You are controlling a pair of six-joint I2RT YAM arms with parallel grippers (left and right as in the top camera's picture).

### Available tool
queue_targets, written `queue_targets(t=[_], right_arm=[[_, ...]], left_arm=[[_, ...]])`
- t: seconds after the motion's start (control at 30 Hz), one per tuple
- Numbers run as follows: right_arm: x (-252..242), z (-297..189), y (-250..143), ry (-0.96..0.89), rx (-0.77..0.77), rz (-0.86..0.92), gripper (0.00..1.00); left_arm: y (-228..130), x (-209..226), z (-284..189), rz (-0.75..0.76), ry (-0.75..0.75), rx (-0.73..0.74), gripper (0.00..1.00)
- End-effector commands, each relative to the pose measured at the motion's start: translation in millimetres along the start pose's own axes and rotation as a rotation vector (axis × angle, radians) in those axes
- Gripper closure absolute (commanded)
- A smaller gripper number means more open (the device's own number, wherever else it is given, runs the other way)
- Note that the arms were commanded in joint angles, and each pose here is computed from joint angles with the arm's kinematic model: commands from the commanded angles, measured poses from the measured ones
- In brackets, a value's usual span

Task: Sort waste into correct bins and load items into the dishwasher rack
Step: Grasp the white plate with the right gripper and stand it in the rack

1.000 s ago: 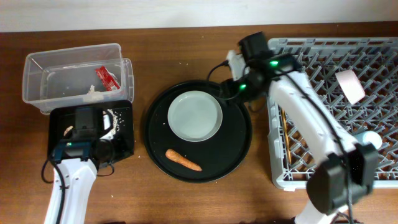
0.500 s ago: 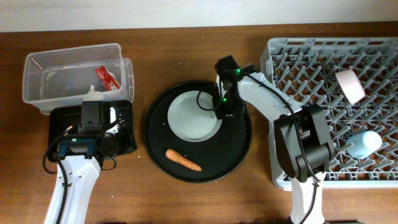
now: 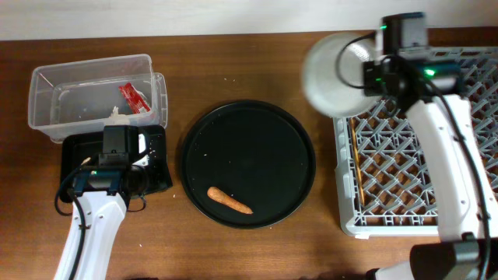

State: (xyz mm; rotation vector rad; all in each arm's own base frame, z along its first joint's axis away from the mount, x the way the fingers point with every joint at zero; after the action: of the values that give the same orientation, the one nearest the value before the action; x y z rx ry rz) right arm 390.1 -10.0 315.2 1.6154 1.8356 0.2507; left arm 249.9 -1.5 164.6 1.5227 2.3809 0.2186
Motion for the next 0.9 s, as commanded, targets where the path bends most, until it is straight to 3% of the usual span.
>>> queue_targets(t=[0.0, 0.13, 0.27, 0.33, 0.5, 0.53, 0.57, 0.6, 0.73, 0.87], right_arm=[[-58.3, 3.4, -16.4, -0.46, 0.104, 0.099, 0.96], [-75.5, 14.4, -42.1, -0.801, 0.172, 0.199, 0.96], [-70.5, 36.4, -55.2, -0.816, 0.175, 0.217, 0.96], [-57.2, 55.8, -68.8, -0.75, 0.198, 0.203, 0.96], [-16.8, 80.4, -71.4, -0.36, 0.206, 0.245, 0.96], [-13.5, 78.9, -70.1, -0.318, 0.198, 0.254, 0.89], [-12.4, 72.7, -68.1, -0.284, 0.182, 0.266, 0.53], [-12.7, 56.9, -63.4, -0.229, 0.141, 0.29, 0.04], [-19.6, -13.3, -57.2, 0.001, -0.019, 0.377, 0.02], [-4.4, -23.0, -92.4, 0.132, 0.161, 0.341, 0.02]], left_arm=[[5.3, -2.6, -3.8, 0.021, 0.0, -0.021, 0.34], [5.3, -2.6, -3.8, 0.021, 0.0, -0.021, 0.34], [4.6, -2.3, -3.8, 0.021, 0.001, -0.017, 0.33], [5.0, -2.5, -3.8, 0.021, 0.001, -0.019, 0.32], [4.0, -5.6, -3.8, 0.021, -0.026, -0.009, 0.32], [3.2, -8.5, -4.0, 0.022, -0.051, -0.001, 0.31], [2.8, -14.7, -4.4, 0.023, -0.103, 0.009, 0.31], [1.2, -22.9, -5.3, 0.032, -0.162, 0.024, 0.31], [-14.9, -57.5, -0.2, 0.063, -0.233, 0.079, 0.31], [-43.5, -107.9, 18.4, -0.006, -0.314, 0.22, 0.31]])
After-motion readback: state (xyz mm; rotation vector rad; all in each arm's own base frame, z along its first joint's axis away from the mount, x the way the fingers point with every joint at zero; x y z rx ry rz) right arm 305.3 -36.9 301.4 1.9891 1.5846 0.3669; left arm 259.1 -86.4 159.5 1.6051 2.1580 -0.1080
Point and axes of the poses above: each gripper's point midway between its finger pads, its own z axis out along the fingers, its own x axis along the line the jaws close on, y = z × x, the point moved 6 cm from there along -z, back along the fingers, and after that the axes turned 10 degrees about -z, right-handed, at the moved point
